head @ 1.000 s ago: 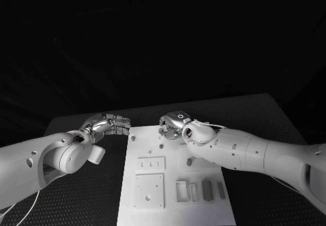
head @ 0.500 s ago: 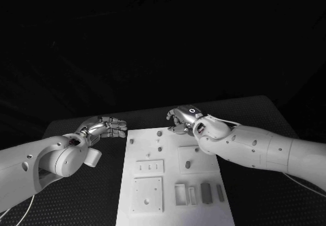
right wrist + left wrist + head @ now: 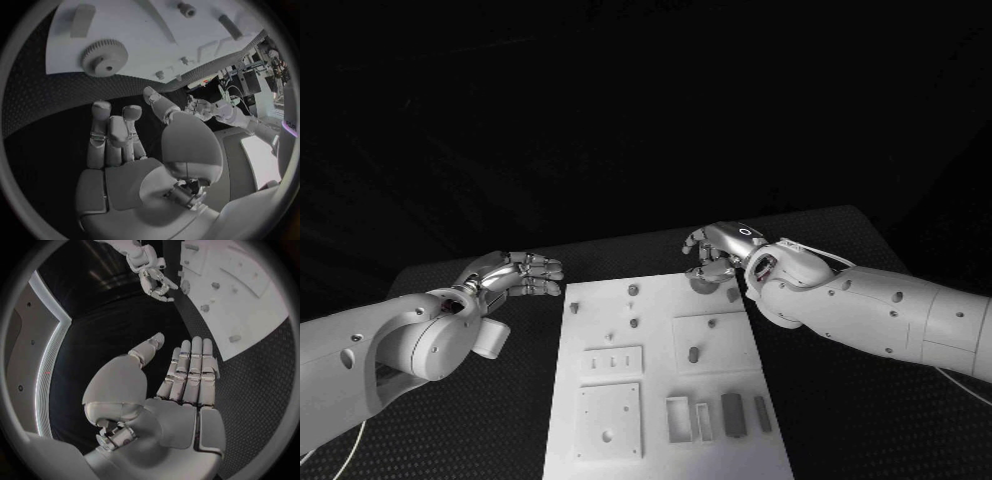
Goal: Assemble the parts on the task board
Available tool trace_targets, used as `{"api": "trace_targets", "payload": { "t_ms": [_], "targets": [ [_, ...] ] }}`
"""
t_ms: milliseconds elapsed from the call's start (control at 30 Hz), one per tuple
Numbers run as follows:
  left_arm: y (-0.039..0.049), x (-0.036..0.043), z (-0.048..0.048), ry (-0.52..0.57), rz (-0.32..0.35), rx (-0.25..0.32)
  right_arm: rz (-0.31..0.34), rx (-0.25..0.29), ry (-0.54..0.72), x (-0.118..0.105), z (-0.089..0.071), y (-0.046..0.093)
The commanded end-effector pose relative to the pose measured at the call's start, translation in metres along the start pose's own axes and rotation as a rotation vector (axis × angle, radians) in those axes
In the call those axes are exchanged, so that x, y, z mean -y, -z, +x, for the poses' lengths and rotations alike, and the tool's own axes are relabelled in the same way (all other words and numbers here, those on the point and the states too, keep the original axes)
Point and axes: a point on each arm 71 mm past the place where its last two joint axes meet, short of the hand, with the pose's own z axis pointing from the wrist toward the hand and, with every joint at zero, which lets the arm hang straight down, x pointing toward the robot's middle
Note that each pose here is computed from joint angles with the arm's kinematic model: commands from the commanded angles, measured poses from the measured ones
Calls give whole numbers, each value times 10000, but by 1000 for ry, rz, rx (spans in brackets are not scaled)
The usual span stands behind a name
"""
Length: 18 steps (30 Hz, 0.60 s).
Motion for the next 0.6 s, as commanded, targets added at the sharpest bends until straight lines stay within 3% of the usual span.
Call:
{"api": "trace_targets", "payload": {
  "t_ms": [33,367,600],
  "targets": [
    [-2,25,1,2,19,-2,-12,-113,-5,56,67,24],
    [0,19,-26,1,18,2,21,-157,38,230,81,59],
    [-12,17,-23,1,18,1,36,-158,46,290,105,58]
  ]
}}
